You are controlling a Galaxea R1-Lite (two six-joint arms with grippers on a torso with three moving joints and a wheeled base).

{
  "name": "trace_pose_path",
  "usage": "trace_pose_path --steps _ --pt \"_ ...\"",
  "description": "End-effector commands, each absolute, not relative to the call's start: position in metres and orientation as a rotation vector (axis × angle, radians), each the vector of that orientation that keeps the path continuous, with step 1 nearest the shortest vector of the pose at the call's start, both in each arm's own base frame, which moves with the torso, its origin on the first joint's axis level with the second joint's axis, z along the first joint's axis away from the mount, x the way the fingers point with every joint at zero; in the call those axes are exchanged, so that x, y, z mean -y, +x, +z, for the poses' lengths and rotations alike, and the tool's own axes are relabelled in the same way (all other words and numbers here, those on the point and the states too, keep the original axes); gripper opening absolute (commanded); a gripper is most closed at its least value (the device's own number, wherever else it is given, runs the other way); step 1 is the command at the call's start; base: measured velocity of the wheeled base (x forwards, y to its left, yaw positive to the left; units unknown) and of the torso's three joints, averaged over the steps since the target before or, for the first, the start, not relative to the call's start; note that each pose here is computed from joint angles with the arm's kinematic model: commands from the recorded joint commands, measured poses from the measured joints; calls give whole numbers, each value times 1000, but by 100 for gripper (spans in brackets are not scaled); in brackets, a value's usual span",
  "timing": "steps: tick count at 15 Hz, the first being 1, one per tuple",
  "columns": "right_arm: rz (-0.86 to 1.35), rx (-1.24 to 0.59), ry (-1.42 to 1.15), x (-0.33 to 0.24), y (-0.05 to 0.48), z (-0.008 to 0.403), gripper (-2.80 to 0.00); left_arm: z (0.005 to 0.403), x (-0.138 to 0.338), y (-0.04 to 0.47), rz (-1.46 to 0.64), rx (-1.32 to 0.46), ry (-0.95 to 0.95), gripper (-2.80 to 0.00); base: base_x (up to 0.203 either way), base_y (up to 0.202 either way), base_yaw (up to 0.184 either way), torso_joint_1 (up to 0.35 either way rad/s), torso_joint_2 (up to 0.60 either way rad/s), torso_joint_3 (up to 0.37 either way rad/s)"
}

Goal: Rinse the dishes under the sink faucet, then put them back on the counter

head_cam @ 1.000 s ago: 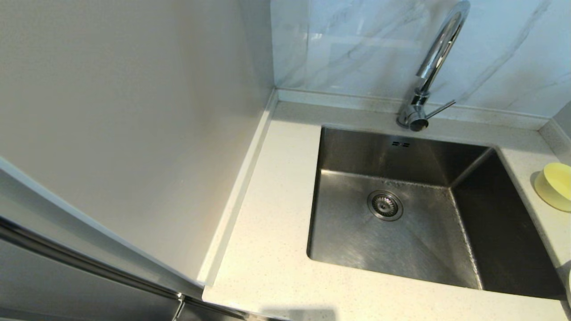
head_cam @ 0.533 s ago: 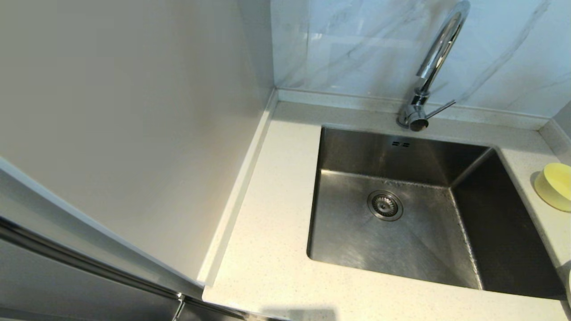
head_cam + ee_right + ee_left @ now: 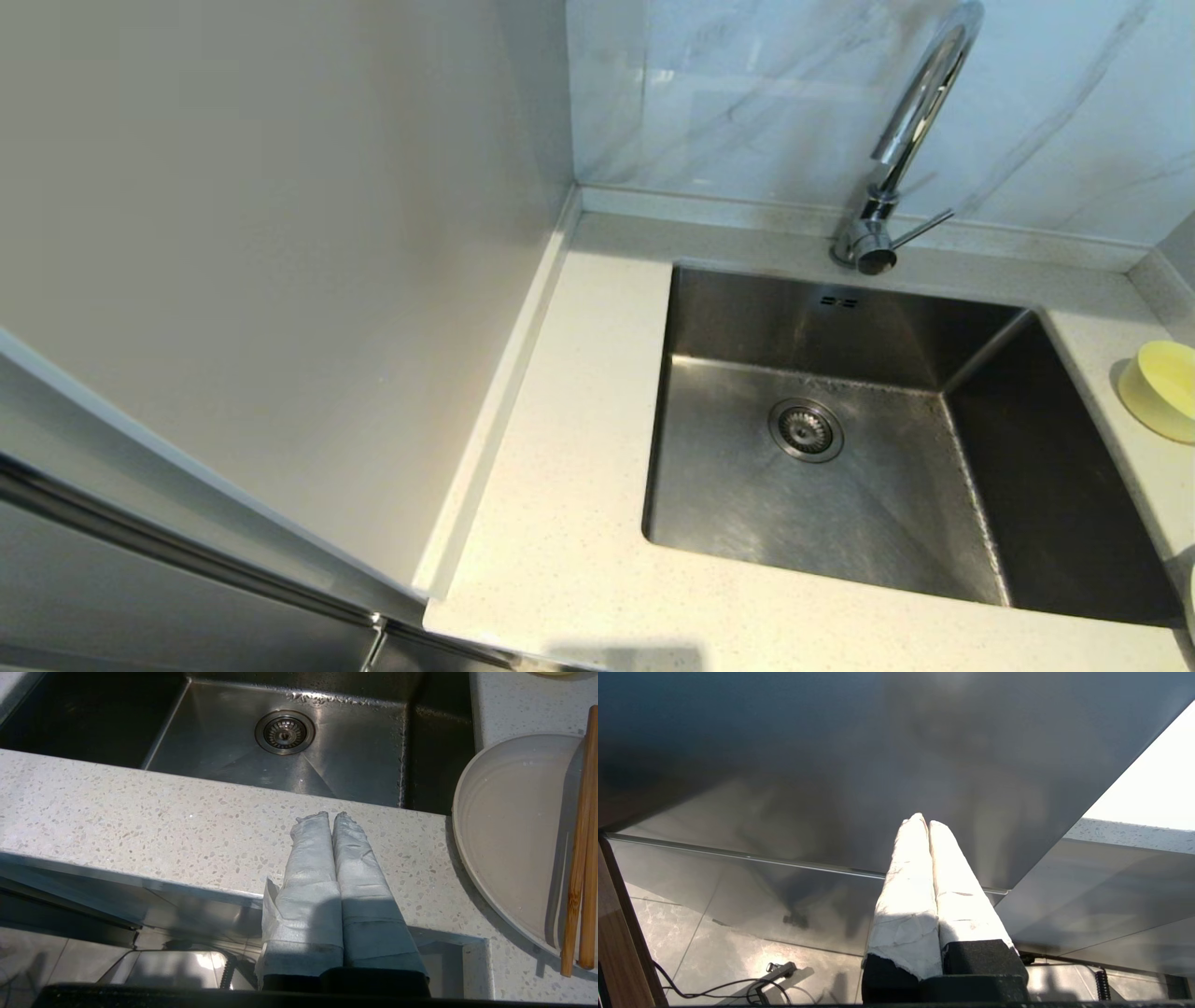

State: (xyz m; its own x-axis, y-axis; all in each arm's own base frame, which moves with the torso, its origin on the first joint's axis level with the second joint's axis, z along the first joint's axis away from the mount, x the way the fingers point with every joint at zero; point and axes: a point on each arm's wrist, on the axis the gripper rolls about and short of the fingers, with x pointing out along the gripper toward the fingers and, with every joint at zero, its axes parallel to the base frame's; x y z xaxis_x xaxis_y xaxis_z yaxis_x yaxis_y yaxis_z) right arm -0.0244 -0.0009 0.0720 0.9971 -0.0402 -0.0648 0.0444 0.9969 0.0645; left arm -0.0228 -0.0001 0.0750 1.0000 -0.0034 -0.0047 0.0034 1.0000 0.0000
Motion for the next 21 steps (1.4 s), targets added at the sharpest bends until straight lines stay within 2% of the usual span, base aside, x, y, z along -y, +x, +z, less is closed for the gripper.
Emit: trace_pose_path --steps 1,21 --pt "-42 -65 66 1 -24 72 -280 75 0 -23 -3 -5 0 -280 0 0 0 0 0 0" --pt "-42 -66 66 1 -24 72 -280 75 0 -23 -3 -5 0 -280 0 0 0 0 0 0"
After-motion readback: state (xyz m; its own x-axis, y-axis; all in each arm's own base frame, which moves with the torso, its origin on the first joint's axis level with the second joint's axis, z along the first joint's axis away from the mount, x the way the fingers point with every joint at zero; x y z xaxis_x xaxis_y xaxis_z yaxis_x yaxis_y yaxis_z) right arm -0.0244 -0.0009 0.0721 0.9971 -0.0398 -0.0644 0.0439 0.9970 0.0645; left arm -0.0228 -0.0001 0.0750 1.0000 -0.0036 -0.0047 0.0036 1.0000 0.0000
